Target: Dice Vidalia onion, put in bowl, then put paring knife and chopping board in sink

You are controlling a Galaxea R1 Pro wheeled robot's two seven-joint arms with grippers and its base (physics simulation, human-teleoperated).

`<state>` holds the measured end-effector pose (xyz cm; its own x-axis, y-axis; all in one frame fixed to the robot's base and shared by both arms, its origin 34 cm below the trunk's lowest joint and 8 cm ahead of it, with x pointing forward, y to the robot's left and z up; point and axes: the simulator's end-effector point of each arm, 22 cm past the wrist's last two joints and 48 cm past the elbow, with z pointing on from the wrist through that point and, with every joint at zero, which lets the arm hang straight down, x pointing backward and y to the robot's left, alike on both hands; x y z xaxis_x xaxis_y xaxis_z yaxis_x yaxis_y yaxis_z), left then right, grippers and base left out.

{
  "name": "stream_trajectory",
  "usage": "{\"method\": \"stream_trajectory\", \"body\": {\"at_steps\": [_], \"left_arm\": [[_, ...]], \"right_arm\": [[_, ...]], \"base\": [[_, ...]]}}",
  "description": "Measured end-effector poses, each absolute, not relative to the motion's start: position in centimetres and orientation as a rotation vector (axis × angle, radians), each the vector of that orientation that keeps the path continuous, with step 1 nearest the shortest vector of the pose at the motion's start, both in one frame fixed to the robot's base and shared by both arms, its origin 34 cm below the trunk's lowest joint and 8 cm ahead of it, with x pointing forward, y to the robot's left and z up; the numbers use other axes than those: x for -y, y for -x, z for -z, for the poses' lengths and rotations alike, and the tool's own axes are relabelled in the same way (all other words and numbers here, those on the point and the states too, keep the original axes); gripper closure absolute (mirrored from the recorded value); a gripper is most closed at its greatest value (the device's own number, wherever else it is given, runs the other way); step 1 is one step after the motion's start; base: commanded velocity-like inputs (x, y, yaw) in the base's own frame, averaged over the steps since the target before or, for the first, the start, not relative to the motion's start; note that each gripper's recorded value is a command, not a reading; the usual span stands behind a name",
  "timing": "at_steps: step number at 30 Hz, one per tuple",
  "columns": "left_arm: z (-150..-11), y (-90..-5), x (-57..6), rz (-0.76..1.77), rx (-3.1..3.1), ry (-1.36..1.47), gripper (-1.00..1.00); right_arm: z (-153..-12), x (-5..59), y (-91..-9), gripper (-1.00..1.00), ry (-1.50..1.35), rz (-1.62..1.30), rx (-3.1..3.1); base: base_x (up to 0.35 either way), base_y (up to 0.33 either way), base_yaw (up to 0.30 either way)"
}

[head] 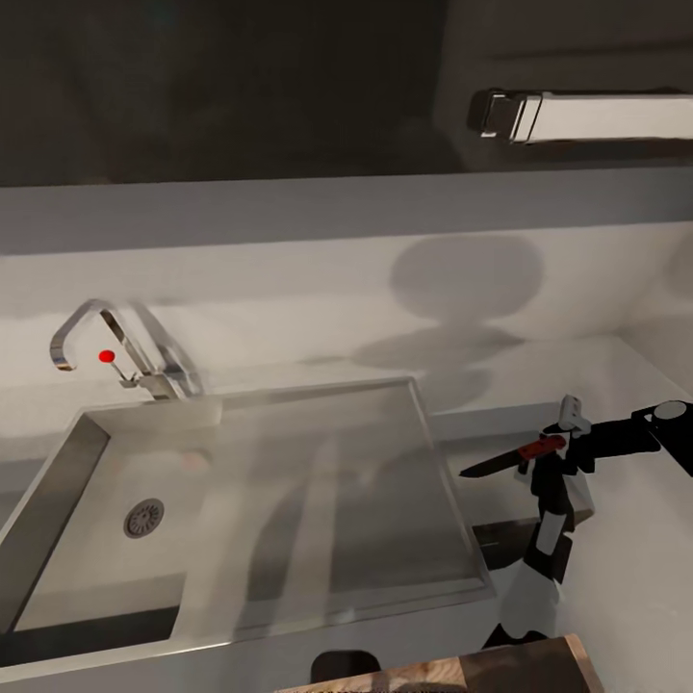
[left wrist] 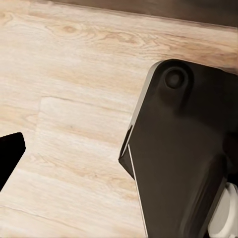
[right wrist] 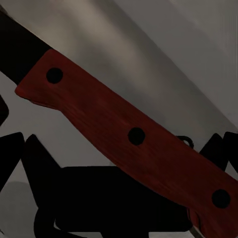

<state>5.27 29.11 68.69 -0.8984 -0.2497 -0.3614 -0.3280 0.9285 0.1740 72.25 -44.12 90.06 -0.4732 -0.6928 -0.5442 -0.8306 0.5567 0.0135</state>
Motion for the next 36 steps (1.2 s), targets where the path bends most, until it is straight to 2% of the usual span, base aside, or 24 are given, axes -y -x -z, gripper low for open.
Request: {"method": "stream_trajectory", "body": {"at_steps": [11,12,36], "left_arm": [[-68.75,-4.95,-29.11,-0.332,-2.758,0.424,-1.00],[-68.75,-4.95,-29.11,-0.332,-2.758,0.424,-1.00],[-68.72,-5.12,-29.11,-0.331,-2.754,0.424,-1.00]], "right_arm": [[-90.05,44.13,-72.55,-1.00,1.206,-0.384,-2.298],[-90.05,44.13,-72.55,1.00,1.206,-0.384,-2.298],[-90.06,43.81,-72.52,1.00,1.220,-0.384,-2.302]], "base": [[0.000,0.000,0.000],[0.000,0.000,0.000],[0.000,0.000,0.000]]}}
